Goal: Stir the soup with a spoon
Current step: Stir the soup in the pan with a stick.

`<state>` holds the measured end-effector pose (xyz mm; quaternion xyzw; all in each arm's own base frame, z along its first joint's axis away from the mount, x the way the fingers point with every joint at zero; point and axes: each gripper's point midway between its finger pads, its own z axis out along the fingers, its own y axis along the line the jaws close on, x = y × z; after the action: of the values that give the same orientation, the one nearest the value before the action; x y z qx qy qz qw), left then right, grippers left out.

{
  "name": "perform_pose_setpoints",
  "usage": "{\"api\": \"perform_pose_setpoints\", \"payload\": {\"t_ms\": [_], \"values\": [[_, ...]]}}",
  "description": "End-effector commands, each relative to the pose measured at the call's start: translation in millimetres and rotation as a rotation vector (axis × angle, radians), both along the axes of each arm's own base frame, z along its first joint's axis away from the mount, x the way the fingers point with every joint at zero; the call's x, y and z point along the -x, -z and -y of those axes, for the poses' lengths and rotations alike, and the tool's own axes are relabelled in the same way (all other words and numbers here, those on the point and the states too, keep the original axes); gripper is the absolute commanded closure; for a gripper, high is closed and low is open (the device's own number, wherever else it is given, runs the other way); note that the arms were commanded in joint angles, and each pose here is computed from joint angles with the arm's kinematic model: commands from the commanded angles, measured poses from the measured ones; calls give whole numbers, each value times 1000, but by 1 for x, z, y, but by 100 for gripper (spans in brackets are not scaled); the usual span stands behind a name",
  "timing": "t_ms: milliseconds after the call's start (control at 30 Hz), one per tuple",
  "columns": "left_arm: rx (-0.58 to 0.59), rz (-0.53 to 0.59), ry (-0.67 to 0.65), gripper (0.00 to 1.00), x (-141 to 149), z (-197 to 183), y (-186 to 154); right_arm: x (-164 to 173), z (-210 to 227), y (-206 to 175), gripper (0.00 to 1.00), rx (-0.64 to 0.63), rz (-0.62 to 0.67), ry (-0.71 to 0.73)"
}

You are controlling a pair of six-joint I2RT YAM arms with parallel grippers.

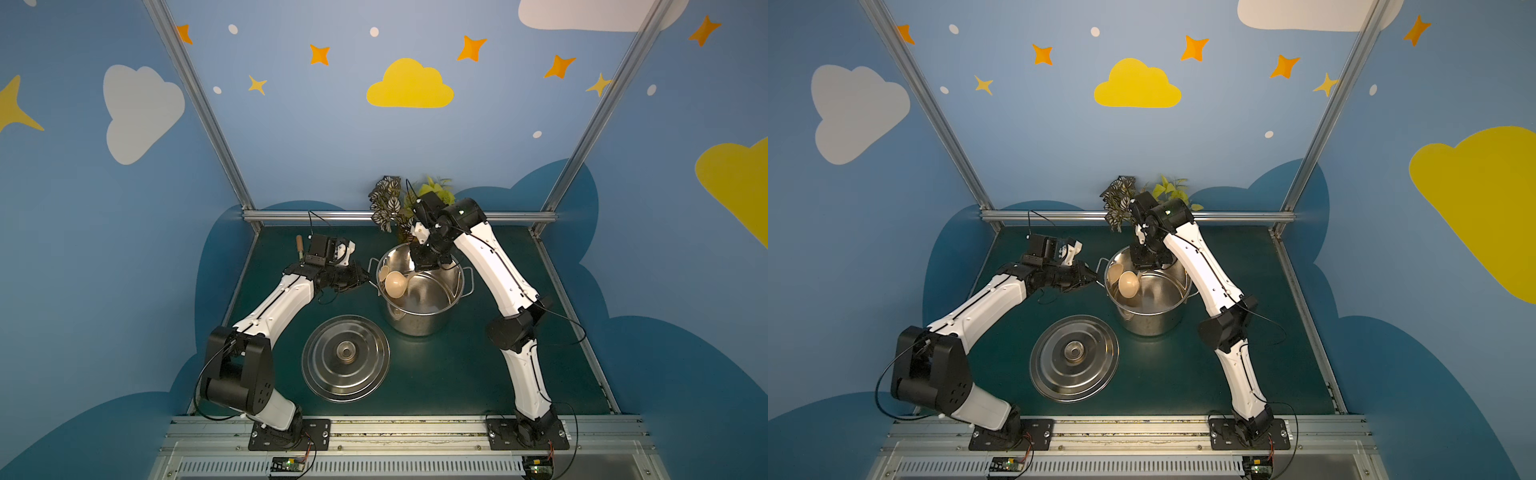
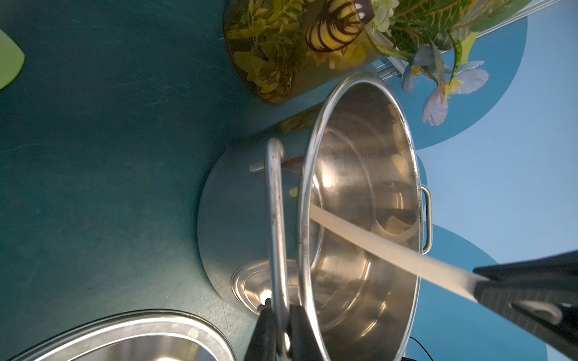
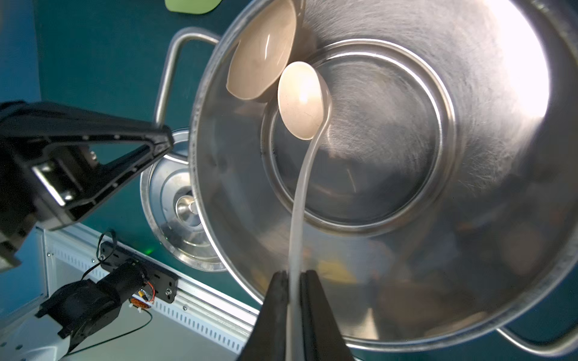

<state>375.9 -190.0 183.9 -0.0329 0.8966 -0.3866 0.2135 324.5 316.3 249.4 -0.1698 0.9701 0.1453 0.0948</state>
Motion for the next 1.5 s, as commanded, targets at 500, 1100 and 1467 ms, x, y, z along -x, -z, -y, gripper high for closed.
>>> {"api": "perform_pose_setpoints", "payload": {"t_ms": [500, 1100, 1467], "values": [[-18, -1, 30, 95, 8, -2, 6, 102, 94, -9, 100, 343, -78, -5], [-10, -8, 35, 95, 11, 1, 8, 30, 125, -6, 100, 361, -34, 125], [-14, -9, 54, 95, 14, 8, 9, 9, 37, 6, 100, 121, -58, 29]]}}
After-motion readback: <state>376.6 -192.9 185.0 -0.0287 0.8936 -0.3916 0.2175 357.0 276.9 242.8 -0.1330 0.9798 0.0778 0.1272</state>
